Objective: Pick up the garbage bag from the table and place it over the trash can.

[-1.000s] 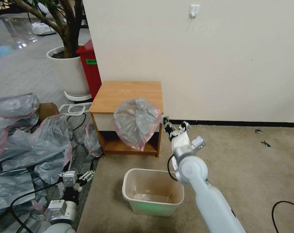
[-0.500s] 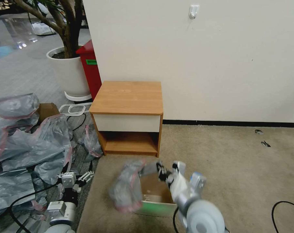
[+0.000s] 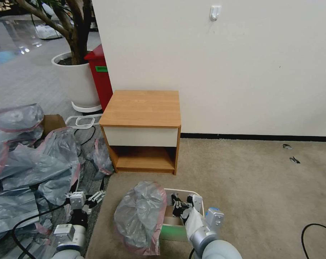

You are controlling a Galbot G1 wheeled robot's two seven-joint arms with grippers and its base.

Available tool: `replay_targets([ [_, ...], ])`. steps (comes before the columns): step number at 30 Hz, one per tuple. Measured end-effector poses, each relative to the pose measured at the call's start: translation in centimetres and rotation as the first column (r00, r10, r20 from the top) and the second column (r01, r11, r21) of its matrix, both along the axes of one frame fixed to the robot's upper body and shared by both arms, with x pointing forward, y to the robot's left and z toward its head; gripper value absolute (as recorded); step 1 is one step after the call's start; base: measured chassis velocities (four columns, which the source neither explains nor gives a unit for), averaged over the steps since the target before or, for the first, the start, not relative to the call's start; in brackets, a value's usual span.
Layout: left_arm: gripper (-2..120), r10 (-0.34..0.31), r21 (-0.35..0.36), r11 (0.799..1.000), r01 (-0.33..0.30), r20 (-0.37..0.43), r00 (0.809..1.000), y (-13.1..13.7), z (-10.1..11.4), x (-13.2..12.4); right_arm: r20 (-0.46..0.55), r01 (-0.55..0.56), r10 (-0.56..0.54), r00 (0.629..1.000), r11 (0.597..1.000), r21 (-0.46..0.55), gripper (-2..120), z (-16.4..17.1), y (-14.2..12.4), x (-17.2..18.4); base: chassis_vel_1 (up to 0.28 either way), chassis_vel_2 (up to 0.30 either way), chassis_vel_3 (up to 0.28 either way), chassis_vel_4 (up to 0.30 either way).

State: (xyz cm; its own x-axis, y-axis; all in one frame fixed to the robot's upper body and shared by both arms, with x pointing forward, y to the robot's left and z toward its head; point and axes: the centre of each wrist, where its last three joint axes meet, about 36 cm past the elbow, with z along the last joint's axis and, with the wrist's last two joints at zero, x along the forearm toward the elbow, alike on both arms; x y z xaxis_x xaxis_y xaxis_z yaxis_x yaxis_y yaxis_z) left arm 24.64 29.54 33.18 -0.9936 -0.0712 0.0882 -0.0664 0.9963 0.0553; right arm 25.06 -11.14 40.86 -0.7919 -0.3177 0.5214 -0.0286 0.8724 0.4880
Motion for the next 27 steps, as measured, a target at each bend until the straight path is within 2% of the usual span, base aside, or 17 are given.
replay_targets([
  [2,100,-0.007,0.004,1.000,0.007,-0.001,1.000,-0.1,0.1,0.0,-0.001,0.006,-0.006,1.000,1.000,-0.006,10,0.1,0.0,0.0,0.000,0.000,0.000,0.000],
  [5,100,-0.048,0.005,0.999,0.048,-0.014,0.999,-0.6,0.6,-0.2,-0.009,0.023,-0.023,1.000,0.999,-0.029,25,0.7,0.0,-0.2,0.000,0.000,0.000,0.000],
  [6,100,-0.048,0.005,0.999,0.048,-0.014,0.999,-0.6,0.6,-0.2,-0.009,0.023,-0.023,1.000,0.999,-0.029,25,0.7,0.0,-0.2,0.000,0.000,0.000,0.000],
  [8,100,-0.095,-0.019,0.995,0.094,-0.040,0.995,-0.8,1.2,-0.5,-0.012,0.027,-0.028,1.000,0.998,-0.049,34,0.8,-0.2,-0.4,0.000,0.000,0.000,0.000],
  [9,100,-0.142,-0.043,0.989,0.139,-0.057,0.988,-0.8,1.7,-0.8,-0.010,0.029,-0.030,1.000,0.997,-0.065,39,0.8,-0.3,-0.6,0.000,0.000,0.000,0.000],
  [11,100,-0.269,-0.086,0.961,0.262,-0.080,0.960,-0.5,2.5,-1.5,0.001,0.040,-0.040,0.999,0.996,-0.085,46,0.8,-0.6,-0.8,0.000,0.000,0.000,0.000],
  [12,100,-0.269,-0.086,0.961,0.262,-0.080,0.960,-0.5,2.5,-1.5,0.001,0.040,-0.040,0.999,0.996,-0.085,46,0.8,-0.6,-0.8,0.000,0.000,0.000,0.000],
  [13,100,-0.332,-0.093,0.941,0.325,-0.077,0.940,-0.2,2.9,-1.7,0.012,0.052,-0.051,0.999,0.995,-0.088,52,1.0,-0.8,-0.8,0.000,0.000,0.000,0.000],
  [15,100,-0.398,-0.087,0.916,0.393,-0.055,0.916,0.2,3.3,-1.7,0.032,0.083,-0.081,0.996,0.992,-0.092,61,1.5,-1.3,-0.7,0.000,0.000,0.000,0.000],
  [16,100,-0.398,-0.087,0.916,0.393,-0.055,0.916,0.2,3.3,-1.7,0.032,0.083,-0.081,0.996,0.992,-0.092,61,1.5,-1.3,-0.7,0.000,0.000,0.000,0.000],
  [18,100,-0.430,-0.047,0.902,0.429,-0.008,0.903,0.4,3.9,-1.6,0.059,0.120,-0.115,0.992,0.989,-0.088,71,2.2,-2.0,-0.5,0.000,0.000,0.000,0.000],
  [19,100,-0.430,-0.047,0.902,0.429,-0.008,0.903,0.4,3.9,-1.6,0.059,0.120,-0.115,0.992,0.989,-0.088,71,2.2,-2.0,-0.5,0.000,0.000,0.000,0.000],
  [21,100,-0.441,0.006,0.897,0.442,0.071,0.895,0.3,4.6,-1.5,0.084,0.150,-0.143,0.986,0.985,-0.083,83,2.7,-2.7,-0.4,0.000,0.000,0.000,0.000],
  [23,100,-0.426,0.020,0.905,0.426,0.089,0.900,0.0,5.0,-1.4,0.093,0.160,-0.152,0.984,0.984,-0.080,84,2.8,-2.8,-0.3,0.000,0.000,0.000,0.000],
  [25,100,-0.349,0.012,0.937,0.350,0.118,0.930,-1.6,7.0,-0.9,0.125,0.193,-0.184,0.975,0.979,-0.064,96,3.1,-3.3,0.2,0.000,0.000,0.000,0.000],
  [26,100,-0.337,-0.009,0.941,0.339,0.081,0.938,-2.3,8.1,-0.7,0.140,0.208,-0.199,0.970,0.977,-0.052,99,3.3,-3.4,0.4,0.000,0.000,0.000,0.000],
  [27,100,-0.337,-0.009,0.941,0.339,0.081,0.938,-2.3,8.1,-0.7,0.140,0.208,-0.199,0.970,0.977,-0.052,99,3.3,-3.4,0.4,0.000,0.000,0.000,0.000],
])
